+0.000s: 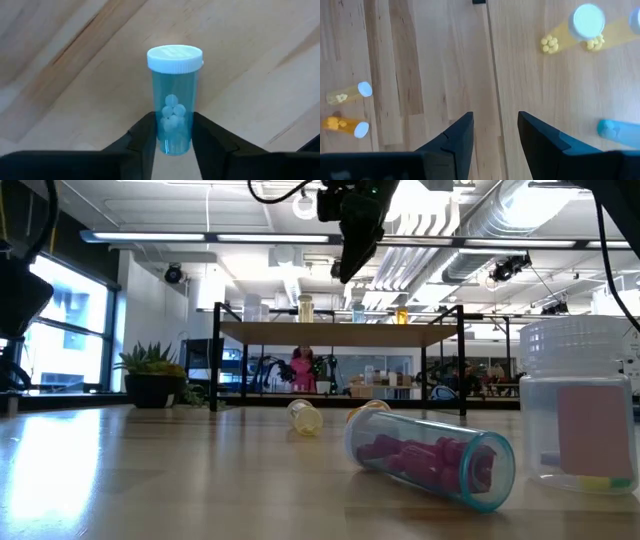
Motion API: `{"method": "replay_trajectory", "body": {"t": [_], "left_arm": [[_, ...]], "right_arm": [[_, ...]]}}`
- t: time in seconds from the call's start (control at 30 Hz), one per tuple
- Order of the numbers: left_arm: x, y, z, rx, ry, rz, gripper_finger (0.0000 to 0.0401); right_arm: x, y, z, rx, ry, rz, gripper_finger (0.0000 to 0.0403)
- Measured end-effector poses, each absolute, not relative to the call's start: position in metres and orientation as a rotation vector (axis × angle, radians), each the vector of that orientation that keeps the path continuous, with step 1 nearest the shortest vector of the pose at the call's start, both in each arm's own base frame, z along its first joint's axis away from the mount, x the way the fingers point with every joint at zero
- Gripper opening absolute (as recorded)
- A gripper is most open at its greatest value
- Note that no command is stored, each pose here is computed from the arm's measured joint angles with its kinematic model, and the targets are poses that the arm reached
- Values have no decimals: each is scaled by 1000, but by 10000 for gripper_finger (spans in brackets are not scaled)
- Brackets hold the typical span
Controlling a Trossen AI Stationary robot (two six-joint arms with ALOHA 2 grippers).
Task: Pick and place medicine bottles onto shelf by color
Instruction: Put the blue pill bottle aligned with the other blue pill bottle on the shelf
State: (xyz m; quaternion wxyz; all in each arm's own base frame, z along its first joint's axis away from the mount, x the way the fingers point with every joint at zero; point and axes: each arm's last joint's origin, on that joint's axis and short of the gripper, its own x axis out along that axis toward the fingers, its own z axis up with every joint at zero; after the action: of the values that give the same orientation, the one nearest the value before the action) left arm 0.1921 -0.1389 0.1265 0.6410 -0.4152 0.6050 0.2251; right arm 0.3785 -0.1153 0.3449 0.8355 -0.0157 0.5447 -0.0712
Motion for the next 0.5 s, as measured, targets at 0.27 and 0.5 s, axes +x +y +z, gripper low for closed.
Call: {"method": "replay_trajectory", "body": {"t": [0.27, 0.5], "left_arm": [[203, -123, 127, -865, 1381, 409, 77], [228, -95, 132, -753, 1192, 330, 86]], "right_arm": [[361, -110, 368, -32, 1113, -166, 145], [345, -103, 388, -9, 1055, -111, 145]]}}
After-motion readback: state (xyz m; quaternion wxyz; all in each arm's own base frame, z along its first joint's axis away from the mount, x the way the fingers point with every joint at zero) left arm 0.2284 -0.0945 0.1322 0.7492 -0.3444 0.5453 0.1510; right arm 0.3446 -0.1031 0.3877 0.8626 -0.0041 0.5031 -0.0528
